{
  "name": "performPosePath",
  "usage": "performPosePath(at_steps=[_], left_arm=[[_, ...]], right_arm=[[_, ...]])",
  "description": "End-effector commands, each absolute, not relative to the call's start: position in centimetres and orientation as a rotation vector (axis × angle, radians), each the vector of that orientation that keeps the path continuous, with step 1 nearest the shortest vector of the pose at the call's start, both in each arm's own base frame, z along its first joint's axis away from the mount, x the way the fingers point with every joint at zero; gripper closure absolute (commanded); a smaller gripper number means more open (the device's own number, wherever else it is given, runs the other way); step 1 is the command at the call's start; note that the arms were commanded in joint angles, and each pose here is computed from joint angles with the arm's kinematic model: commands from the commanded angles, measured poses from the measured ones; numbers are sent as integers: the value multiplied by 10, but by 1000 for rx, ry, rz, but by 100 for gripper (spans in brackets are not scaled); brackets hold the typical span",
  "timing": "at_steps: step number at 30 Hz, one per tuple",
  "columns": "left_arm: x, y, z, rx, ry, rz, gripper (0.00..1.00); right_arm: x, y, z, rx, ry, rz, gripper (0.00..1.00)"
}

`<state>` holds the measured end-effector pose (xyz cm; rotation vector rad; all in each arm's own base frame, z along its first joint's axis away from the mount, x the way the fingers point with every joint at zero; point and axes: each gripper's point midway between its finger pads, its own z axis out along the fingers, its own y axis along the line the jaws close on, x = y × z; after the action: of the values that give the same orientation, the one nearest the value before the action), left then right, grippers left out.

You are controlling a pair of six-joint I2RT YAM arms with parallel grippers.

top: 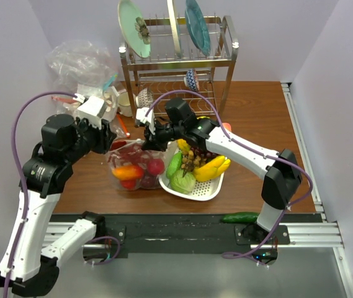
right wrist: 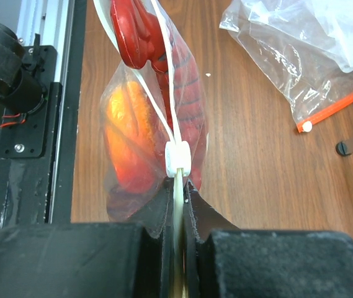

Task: Place the food in the zip-top bag and seal the zipper
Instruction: Zip the zipper food storage bag at the center of the board.

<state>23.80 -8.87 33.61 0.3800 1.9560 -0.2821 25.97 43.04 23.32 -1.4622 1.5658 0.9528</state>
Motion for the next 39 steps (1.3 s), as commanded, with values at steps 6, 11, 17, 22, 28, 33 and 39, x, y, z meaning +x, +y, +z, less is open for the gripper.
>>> performPosePath(at_steps=[6,11,17,22,28,33,39], left_arm=[[238,-84,313,246,2082,-293,56],[238,-98,295,339,2114,-358,57],[241,-103,266,376,2183,-375,78],[241,-112,242,405,2225,-430,91],[248,-110,216,365,2240,-411,98],[256,-92,249,284,2166,-292,74],[235,-102,327,349,1982,-392,39]], right_arm=[[259,429,274,-1413,1443,940,100],[258,429,275,-1417,1433,943,100],[256,429,278,-1420,1419,952,100],[255,429,288,-1405,1403,956,100],[252,430,300,-1380,1386,986,100],[256,432,299,-1376,1412,984,100],[256,433,292,-1394,1419,979,100]])
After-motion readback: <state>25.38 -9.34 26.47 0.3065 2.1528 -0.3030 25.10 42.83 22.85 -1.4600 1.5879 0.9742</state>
